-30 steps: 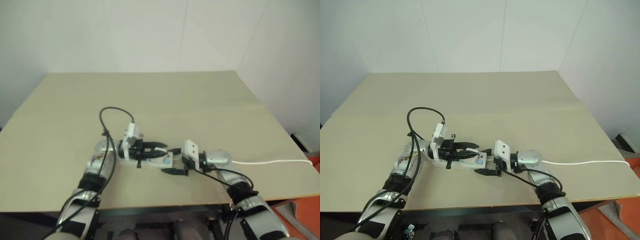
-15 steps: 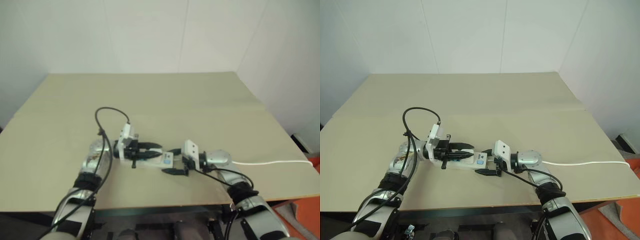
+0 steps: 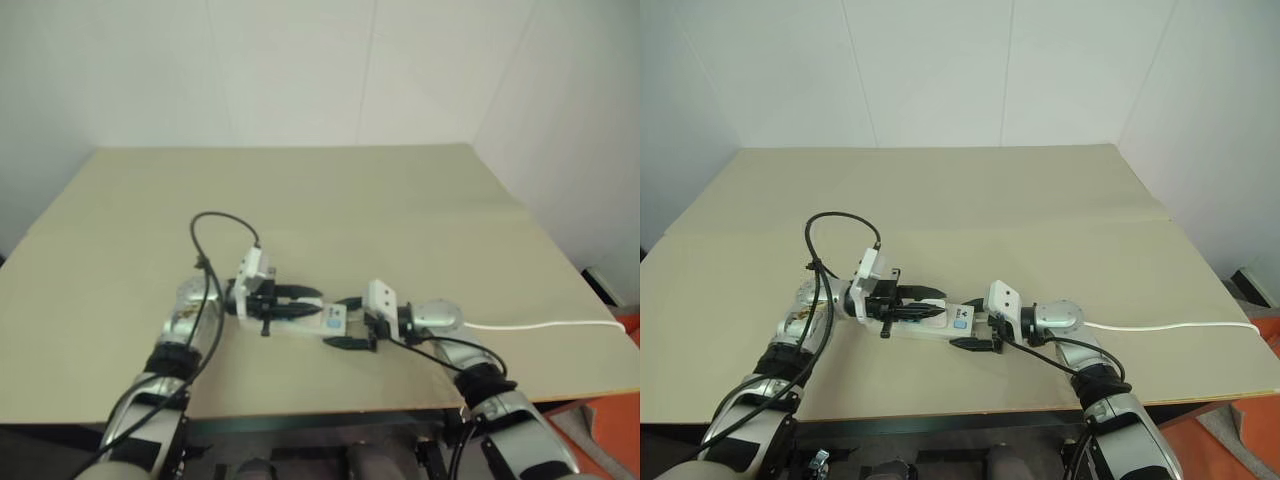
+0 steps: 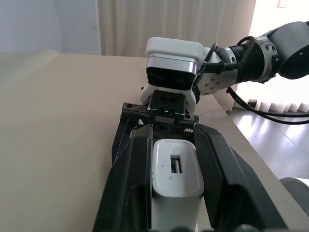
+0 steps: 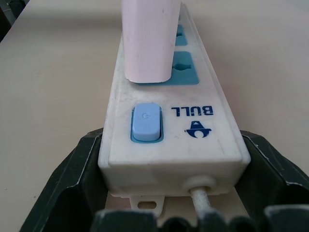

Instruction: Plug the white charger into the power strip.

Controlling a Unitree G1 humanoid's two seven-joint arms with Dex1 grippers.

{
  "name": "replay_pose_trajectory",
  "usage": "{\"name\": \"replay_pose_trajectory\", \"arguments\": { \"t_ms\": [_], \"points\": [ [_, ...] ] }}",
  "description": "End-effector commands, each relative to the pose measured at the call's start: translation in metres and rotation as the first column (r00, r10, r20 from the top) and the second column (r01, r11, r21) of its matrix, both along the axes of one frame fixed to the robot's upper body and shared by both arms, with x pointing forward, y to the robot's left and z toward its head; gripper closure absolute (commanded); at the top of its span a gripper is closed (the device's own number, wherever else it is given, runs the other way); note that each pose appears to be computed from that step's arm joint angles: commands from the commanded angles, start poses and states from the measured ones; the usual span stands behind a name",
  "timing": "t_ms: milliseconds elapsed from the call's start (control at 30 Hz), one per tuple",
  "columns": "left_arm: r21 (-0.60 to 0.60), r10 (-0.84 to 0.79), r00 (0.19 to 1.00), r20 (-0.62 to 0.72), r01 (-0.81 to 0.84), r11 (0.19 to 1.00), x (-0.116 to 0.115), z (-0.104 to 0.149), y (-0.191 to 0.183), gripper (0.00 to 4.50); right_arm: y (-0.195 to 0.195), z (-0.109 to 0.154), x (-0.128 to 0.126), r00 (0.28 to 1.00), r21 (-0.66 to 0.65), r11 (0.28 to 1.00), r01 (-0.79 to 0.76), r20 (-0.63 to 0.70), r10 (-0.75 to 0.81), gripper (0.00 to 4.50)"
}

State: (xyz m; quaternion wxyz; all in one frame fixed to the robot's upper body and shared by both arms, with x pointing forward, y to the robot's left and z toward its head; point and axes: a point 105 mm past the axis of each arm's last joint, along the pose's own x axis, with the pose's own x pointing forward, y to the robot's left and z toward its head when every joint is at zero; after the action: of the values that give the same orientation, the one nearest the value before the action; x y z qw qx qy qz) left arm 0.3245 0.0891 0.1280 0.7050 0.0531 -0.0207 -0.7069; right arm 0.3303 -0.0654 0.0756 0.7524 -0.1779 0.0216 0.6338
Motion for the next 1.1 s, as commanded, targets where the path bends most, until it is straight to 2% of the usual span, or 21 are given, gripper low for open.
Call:
{"name": "replay_pose_trajectory", "arguments": {
  "t_ms": [33, 267, 667, 1100],
  "points": [
    [0.160, 0.023, 0.999, -0.025, -0.019, 0.987, 0.001, -0.028, 0.003, 3.48, -0.007, -0.011, -0.002, 1.000, -0.058, 0.998, 0.006, -0.021, -0.007, 1.09],
    [0.222, -0.008, 1.000, -0.021, 0.012, 0.975, -0.001, -0.037, -0.002, 3.48, -0.007, -0.011, -0.002, 1.000, -0.056, 0.998, 0.012, -0.021, -0.013, 1.09],
    [0.252, 0.011, 0.999, -0.042, 0.000, 0.968, 0.000, -0.042, 0.000, 3.48, -0.007, -0.012, -0.001, 1.000, -0.053, 0.998, 0.018, -0.022, -0.019, 1.09],
    [0.203, 0.027, 0.999, -0.045, -0.018, 0.979, -0.003, -0.041, 0.007, 3.48, -0.008, -0.011, -0.002, 1.000, -0.051, 0.998, 0.020, -0.020, -0.021, 1.09]
  ]
}}
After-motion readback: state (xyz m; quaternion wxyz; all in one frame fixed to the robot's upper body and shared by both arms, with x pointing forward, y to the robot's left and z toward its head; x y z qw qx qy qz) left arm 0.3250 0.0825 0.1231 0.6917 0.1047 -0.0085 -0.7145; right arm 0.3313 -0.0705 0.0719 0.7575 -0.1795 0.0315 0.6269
